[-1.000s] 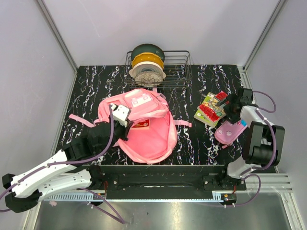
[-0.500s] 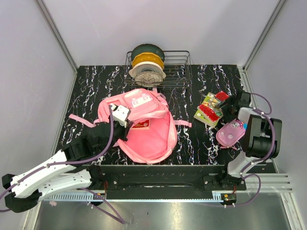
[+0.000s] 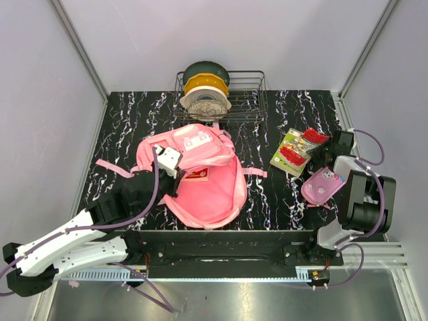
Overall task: Pack the student bag
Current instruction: Pick up the book from the center of the board, then place the book in the student bag.
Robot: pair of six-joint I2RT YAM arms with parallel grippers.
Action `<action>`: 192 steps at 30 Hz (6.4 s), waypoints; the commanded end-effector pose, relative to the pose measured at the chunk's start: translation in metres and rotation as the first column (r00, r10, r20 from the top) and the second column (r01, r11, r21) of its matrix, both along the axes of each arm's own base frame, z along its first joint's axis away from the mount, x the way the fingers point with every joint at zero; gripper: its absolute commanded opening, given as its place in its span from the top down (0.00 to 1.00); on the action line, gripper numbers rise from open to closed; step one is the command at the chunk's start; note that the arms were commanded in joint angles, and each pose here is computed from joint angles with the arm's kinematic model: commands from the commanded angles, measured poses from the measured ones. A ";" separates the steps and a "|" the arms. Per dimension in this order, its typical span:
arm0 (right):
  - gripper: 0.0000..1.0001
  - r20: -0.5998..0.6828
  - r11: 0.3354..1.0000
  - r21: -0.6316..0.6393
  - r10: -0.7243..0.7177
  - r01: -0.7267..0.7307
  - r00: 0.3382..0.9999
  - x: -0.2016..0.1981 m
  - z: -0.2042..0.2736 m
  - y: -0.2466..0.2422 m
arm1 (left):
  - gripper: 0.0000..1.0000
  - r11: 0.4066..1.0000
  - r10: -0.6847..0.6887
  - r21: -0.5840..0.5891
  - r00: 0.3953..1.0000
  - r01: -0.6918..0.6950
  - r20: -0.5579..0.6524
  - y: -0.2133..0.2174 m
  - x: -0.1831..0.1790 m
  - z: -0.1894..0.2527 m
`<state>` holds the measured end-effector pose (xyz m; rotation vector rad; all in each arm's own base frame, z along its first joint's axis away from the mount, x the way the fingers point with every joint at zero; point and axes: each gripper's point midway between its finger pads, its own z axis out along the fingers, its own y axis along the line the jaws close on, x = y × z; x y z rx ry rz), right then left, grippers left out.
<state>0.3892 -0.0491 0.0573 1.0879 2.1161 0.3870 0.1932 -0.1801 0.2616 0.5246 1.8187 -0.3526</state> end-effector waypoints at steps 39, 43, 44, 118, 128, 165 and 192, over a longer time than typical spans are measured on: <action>1.00 0.342 0.499 0.354 0.718 -0.791 0.606 -0.182 0.184 0.222 | 1.00 0.961 0.237 -0.166 0.968 -0.221 0.081 0.019 0.026 0.073; 1.00 0.377 0.403 0.439 0.729 -0.803 0.572 -0.201 0.178 0.238 | 1.00 0.959 0.236 -0.178 0.968 -0.219 0.079 0.016 0.027 0.076; 1.00 0.360 0.409 0.444 0.733 -0.797 0.577 -0.202 0.172 0.241 | 1.00 0.960 0.227 -0.183 0.970 -0.210 0.081 0.014 0.027 0.078; 0.16 0.098 0.667 0.433 0.634 -0.607 0.767 -0.190 0.065 0.392 | 1.00 0.940 0.168 -0.300 0.986 -0.162 -0.005 -0.005 0.019 0.054; 0.17 -0.043 0.725 0.489 0.575 -0.485 0.817 -0.199 0.024 0.400 | 1.00 0.930 0.160 -0.337 0.987 -0.149 0.006 -0.008 0.019 0.063; 0.93 0.408 0.374 0.274 0.789 -0.886 0.460 -0.129 0.080 0.498 | 1.00 0.954 0.080 -0.295 0.993 -0.052 0.085 -0.005 0.010 0.073; 0.33 0.382 0.522 0.141 0.755 -0.841 0.533 -0.136 0.101 0.438 | 1.00 0.956 0.104 -0.282 0.992 -0.078 0.078 -0.004 0.014 0.069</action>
